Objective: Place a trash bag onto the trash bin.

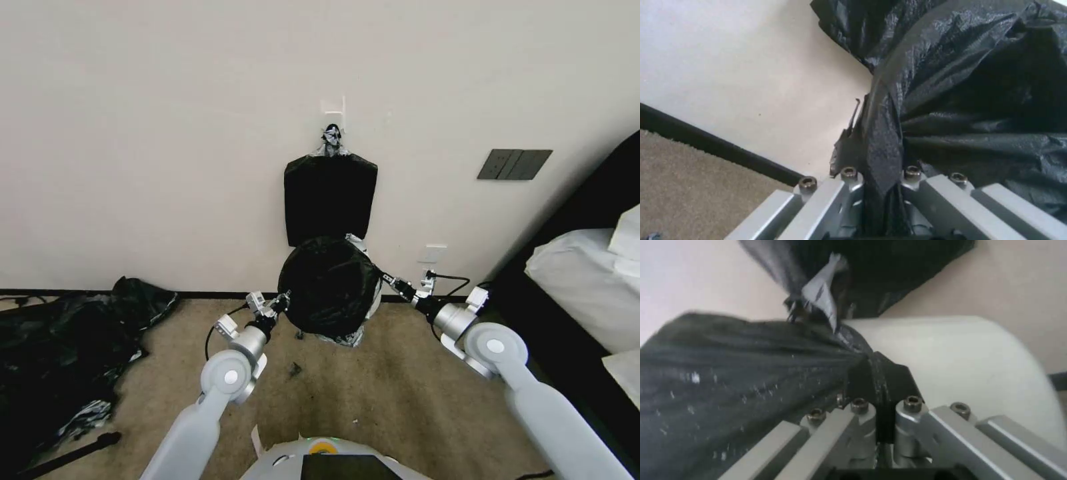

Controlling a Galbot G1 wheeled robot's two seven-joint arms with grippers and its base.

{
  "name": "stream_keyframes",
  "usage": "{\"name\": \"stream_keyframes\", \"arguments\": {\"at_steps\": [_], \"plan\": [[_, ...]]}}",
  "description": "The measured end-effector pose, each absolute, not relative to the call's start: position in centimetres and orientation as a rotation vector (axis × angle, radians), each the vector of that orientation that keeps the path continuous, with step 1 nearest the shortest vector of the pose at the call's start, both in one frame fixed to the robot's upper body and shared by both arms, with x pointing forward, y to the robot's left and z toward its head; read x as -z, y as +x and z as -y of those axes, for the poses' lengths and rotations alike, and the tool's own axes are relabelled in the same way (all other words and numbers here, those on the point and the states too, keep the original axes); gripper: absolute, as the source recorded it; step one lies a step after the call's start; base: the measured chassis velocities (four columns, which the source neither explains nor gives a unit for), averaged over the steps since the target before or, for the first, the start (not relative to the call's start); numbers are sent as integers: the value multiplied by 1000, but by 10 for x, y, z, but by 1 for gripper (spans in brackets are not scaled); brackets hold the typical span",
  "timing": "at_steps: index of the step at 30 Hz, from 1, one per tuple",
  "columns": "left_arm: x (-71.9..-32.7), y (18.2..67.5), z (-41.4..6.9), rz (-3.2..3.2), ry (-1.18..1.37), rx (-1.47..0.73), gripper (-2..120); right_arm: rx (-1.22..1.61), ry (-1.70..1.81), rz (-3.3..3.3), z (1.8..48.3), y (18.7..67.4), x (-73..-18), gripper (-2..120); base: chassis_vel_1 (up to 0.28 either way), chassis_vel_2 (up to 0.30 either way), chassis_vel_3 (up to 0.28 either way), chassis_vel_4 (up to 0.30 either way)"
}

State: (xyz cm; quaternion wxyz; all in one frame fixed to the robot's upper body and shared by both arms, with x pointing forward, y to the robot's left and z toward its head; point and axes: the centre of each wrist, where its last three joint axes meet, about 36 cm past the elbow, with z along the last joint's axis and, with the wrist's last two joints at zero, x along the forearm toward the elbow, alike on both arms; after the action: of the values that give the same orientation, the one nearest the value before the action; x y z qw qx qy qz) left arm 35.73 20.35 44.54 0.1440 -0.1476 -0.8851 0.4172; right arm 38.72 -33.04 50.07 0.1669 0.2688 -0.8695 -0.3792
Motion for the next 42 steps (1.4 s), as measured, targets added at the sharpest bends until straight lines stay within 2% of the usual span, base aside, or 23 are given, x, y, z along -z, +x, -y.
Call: {"name": "stream_keyframes", "arguments": {"at_steps": [2,3,4,6,7,9,13,15,16,19,20,23,24,27,28,31,32,35,37,39,40,42], "plan": [[-446,357,-202,2554,-423,-1195,1,1050,800,2492,329,384,-504,2,0,0,0,0],[-447,357,-201,2562,-412,-1167,1,1030,834,2507,326,379,-510,8,0,0,0,0],[-447,357,-201,2562,-412,-1167,1,1030,834,2507,326,379,-510,8,0,0,0,0],[-451,356,-198,2580,-370,-1117,1,1004,886,2522,326,373,-518,18,0,0,0,0],[-451,356,-198,2580,-370,-1117,1,1004,886,2522,326,373,-518,18,0,0,0,0],[-453,356,-197,2592,-329,-1079,1,975,914,2534,330,370,-524,28,0,0,0,0],[-453,356,-198,2587,-291,-1064,1,967,872,2539,337,373,-520,40,0,0,0,0],[-454,356,-199,2582,-269,-1062,1,964,810,2553,344,378,-517,50,0,0,0,0],[-454,356,-199,2582,-269,-1062,1,964,810,2553,344,378,-517,50,0,0,0,0],[-456,355,-196,2620,-202,-964,1,877,744,2664,355,378,-540,67,0,0,0,0],[-456,355,-196,2620,-202,-964,1,877,744,2664,355,378,-540,67,0,0,0,0],[-454,350,-186,2675,-179,-824,1,708,809,2733,325,359,-584,82,0,0,0,0],[-454,350,-186,2675,-179,-824,1,708,809,2733,325,359,-584,82,0,0,0,0],[-451,345,-173,2728,-178,-699,1,565,808,2738,271,336,-604,91,0,0,0,0],[-451,345,-173,2728,-178,-699,1,565,808,2738,271,336,-604,91,0,0,0,0],[-444,338,-157,2774,-185,-577,1,462,798,2651,217,319,-604,77,0,0,0,0],[-444,338,-157,2774,-185,-577,1,462,798,2651,217,319,-604,77,0,0,0,0],[-439,331,-147,2806,-187,-524,1,465,737,2564,183,317,-585,62,0,0,0,0],[-439,330,-146,2808,-187,-520,1,465,723,2556,179,317,-583,61,0,0,0,0],[-438,325,-140,2837,-179,-486,1,446,593,2507,153,321,-563,47,0,0,0,0],[-438,325,-140,2837,-179,-486,1,446,593,2507,153,321,-563,47,0,0,0,0],[-436,322,-137,2871,-171,-458,1,428,512,2491,137,324,-550,37,0,0,0,0]]}}
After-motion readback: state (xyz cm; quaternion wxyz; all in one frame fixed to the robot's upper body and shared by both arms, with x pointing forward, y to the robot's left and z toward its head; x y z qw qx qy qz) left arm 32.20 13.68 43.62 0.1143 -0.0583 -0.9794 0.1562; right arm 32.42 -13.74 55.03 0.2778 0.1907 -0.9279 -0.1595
